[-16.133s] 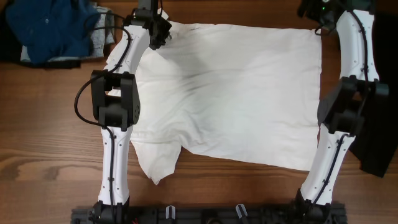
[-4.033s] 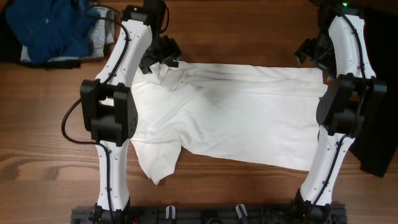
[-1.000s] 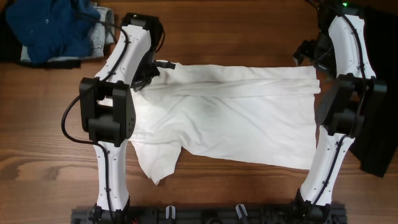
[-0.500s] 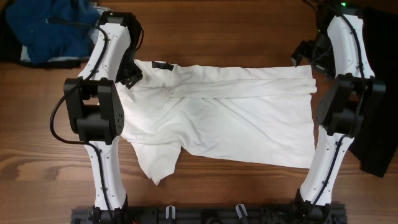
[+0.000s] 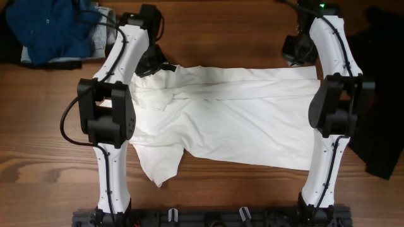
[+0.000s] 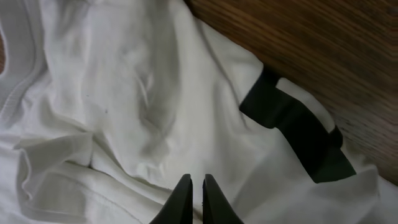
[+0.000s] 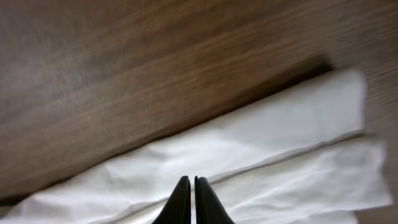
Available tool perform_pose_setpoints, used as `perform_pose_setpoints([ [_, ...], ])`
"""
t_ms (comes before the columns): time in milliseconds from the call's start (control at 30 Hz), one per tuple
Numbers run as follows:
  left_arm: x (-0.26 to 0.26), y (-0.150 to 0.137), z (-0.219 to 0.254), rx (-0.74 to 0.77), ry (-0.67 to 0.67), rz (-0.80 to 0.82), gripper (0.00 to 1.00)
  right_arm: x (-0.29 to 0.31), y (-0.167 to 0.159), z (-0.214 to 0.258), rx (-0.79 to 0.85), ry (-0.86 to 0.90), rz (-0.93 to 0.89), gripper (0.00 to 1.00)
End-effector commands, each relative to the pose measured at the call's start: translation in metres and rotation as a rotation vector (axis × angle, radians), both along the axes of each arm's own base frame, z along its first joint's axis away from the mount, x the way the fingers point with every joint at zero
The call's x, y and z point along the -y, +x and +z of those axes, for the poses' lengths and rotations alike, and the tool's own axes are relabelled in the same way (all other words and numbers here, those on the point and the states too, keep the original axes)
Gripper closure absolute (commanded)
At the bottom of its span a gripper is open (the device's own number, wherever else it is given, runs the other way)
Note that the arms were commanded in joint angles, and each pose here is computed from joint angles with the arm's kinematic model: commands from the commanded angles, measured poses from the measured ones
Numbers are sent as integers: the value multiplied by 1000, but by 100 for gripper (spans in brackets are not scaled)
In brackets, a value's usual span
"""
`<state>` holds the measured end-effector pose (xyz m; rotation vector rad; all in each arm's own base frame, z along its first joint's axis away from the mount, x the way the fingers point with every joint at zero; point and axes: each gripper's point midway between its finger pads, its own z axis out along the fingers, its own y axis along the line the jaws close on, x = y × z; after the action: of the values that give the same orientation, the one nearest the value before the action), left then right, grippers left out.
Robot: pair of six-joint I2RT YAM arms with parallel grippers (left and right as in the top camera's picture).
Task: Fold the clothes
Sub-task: 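Move both grippers to the folded edge corners and grasp them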
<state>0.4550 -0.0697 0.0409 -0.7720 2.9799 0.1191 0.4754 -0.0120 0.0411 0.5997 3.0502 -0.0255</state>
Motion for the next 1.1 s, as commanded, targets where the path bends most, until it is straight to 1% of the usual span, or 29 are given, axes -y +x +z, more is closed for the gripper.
perform_pose_setpoints([
  [0,0,1,-5,-8,-20,-13,94,-26,-13,-13,-29,80,77,96],
  [167,-5,-10,-24,-82,-29,4,95,-27,-29,-32,-89,77,62,96],
  [300,-14,-15,-31,-116,-17,20,94,-10,-41,-33,-136,-4,-16,96],
  [400,-24,-19,-42,-152,-14,40,94,-1,-52,-31,-180,-25,-49,96],
  [467,-30,-22,-48,-171,-12,55,94,3,-56,-31,-195,-29,-54,96],
  [600,-54,-28,-62,-202,-12,108,93,24,-63,-28,-221,-114,-62,95],
  [700,-71,-32,-66,-217,-15,148,92,25,-67,-31,-235,-116,-65,95],
  [800,-88,-36,-67,-228,-19,189,89,25,-75,-41,-254,-122,-108,94],
  [933,-103,-37,-67,-228,-34,231,89,25,-80,-66,-247,-121,-104,92],
  [1067,-115,-38,-67,-228,-37,259,89,30,-83,-84,-231,-131,-112,96],
])
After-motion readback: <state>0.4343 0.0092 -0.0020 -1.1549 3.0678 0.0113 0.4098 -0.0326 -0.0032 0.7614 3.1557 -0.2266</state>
